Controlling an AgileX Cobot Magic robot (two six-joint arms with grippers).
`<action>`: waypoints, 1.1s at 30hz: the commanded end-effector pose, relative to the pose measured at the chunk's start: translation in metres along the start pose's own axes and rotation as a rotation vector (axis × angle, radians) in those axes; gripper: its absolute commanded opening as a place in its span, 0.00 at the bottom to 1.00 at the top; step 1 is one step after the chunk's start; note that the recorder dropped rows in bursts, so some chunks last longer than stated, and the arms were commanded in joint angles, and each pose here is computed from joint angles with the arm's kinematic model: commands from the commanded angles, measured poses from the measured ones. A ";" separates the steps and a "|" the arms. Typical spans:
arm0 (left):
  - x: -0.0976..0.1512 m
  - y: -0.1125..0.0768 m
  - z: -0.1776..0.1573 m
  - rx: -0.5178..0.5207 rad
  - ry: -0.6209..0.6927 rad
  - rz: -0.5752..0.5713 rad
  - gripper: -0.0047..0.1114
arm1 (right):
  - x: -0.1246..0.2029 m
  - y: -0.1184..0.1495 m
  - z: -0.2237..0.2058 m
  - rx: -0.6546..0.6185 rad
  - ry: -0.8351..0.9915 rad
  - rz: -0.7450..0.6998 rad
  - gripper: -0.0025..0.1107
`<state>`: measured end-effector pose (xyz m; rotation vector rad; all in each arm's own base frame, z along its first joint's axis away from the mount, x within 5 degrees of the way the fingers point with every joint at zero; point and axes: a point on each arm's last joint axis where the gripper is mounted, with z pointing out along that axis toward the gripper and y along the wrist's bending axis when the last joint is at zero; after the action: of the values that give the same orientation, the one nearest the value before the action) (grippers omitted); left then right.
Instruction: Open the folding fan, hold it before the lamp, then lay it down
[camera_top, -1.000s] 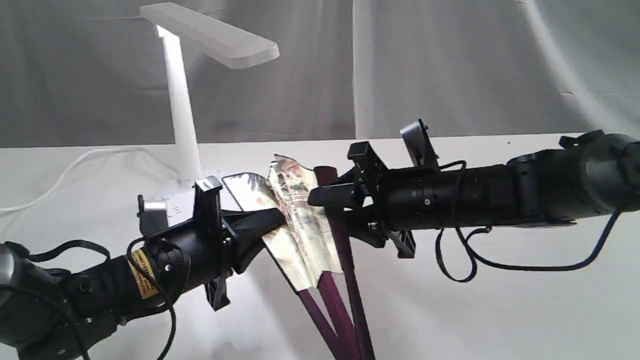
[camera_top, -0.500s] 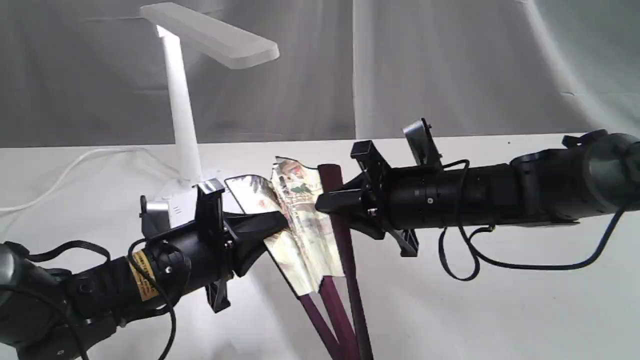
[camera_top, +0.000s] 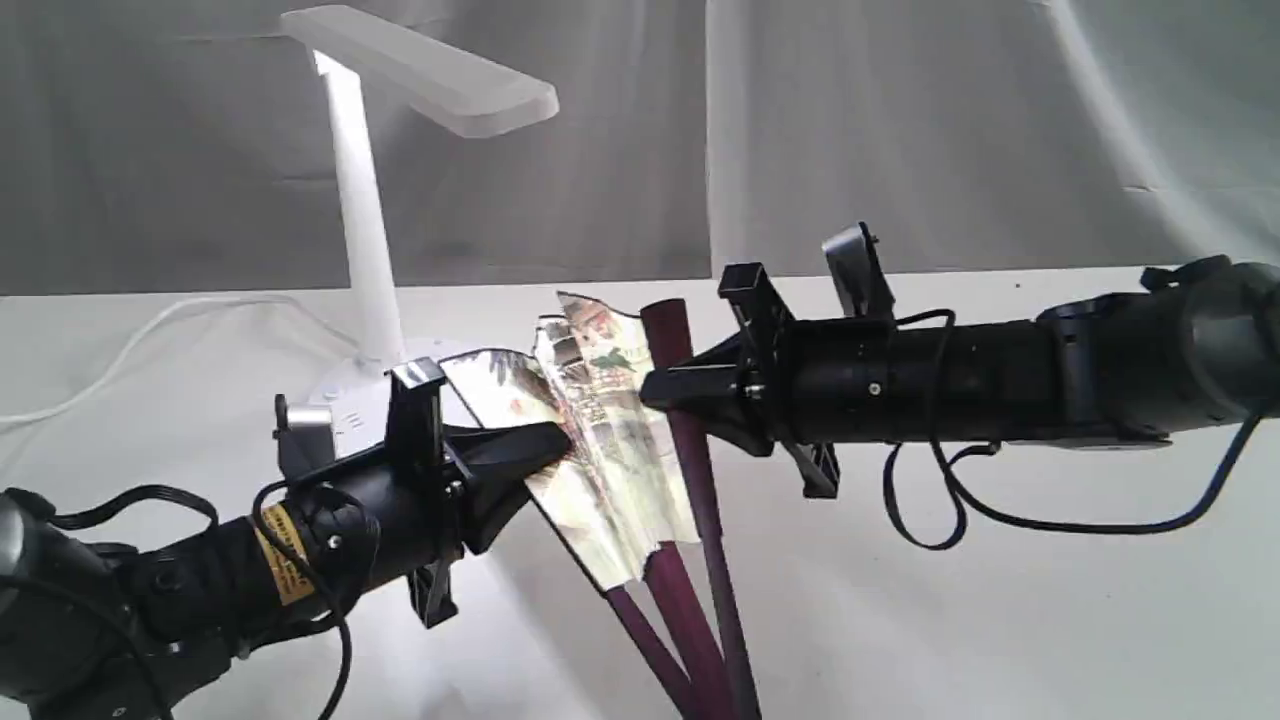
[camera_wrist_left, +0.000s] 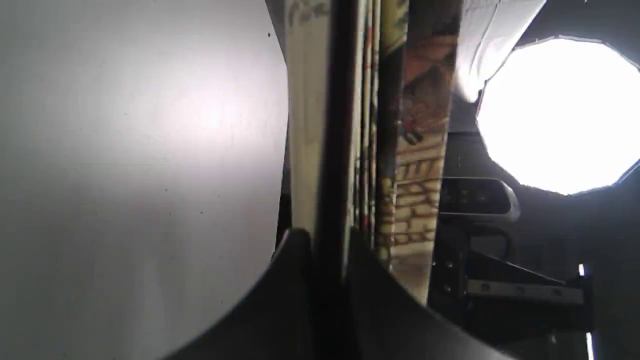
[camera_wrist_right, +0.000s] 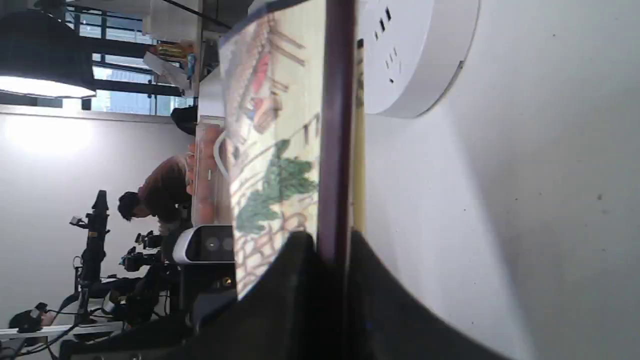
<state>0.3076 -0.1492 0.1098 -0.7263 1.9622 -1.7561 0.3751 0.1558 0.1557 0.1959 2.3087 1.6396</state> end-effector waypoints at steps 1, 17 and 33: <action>-0.004 -0.011 -0.009 0.054 -0.105 -0.040 0.04 | -0.004 -0.001 -0.007 -0.015 0.015 -0.009 0.02; 0.006 -0.036 -0.053 0.101 -0.287 -0.058 0.04 | -0.025 -0.004 -0.051 -0.165 0.000 0.062 0.02; 0.022 -0.051 -0.084 0.145 -0.383 -0.073 0.04 | -0.048 -0.032 -0.107 -0.131 -0.146 0.149 0.02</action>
<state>0.2460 -0.1023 0.1622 -0.9904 1.6425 -1.5872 0.3919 0.0453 0.1705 0.4806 2.0858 1.8306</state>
